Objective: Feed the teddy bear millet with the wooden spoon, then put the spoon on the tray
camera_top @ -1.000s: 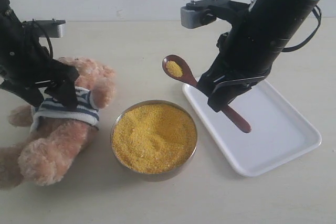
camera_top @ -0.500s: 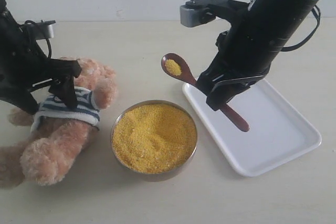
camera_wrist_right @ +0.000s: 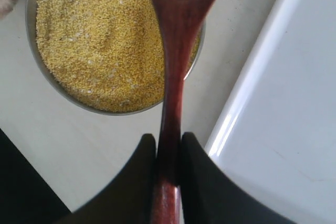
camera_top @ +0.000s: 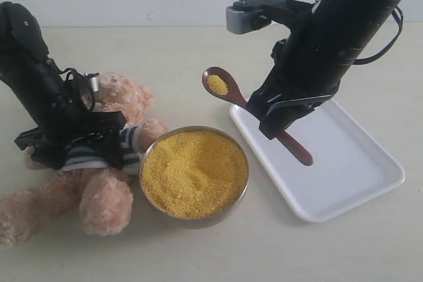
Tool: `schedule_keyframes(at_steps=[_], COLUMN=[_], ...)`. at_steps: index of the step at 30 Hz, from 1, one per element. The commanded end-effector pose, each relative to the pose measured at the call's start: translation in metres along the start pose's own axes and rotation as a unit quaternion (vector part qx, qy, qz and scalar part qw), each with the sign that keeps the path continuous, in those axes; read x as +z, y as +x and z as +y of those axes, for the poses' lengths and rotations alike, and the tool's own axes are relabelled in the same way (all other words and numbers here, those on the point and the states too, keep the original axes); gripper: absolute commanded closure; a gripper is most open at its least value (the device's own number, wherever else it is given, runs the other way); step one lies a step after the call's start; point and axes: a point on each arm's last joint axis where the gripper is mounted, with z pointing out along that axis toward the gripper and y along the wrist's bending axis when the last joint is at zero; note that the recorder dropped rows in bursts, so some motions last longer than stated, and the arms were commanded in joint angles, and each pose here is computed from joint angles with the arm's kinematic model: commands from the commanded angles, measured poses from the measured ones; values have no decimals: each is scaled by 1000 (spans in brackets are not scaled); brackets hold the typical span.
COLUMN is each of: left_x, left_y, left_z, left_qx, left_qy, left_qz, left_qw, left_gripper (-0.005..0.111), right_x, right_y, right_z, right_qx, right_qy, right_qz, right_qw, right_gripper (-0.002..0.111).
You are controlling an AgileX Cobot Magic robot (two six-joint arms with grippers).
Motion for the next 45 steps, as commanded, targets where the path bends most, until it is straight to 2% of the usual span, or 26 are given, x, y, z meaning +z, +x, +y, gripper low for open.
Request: schedule_keyframes(at_steps=[1,6,10,14,21,30,40,45], left_x=[20,20,17,1,-50,-74,-88,-97], left_y=[-3,-2,1,6,19,34,45,52], left_z=[3,2,3,3,-7,-11,-16,-25], left_qx=[-1,14,34,55,85,102,132,155], left_qy=[3,4,-5,-34,-62,-78,-72,-34], left_qz=[6,8,29,39,-12,-28,-32,-46], left_qw=[1000,1000,999,997,994,991,988,986], left_gripper=[63,102,103,103,103,103,103,103], right_x=[-4,-4,-4,-4,-4,-1,-18,-19], right_y=[-1,-1,-1,-1,-1,-8,-19,-20], right_z=[0,1,0,0,1,22,27,27], right_qx=[-3,-3,-3,-3,-4,-65,-63,-64], right_qy=[1,0,0,0,0,17,39,41], right_qz=[-10,-10,-11,-11,-11,-5,-13,-17], right_qw=[1000,1000,1000,1000,1000,998,997,997], right_gripper=[109,109,109,109,109,109,109,109])
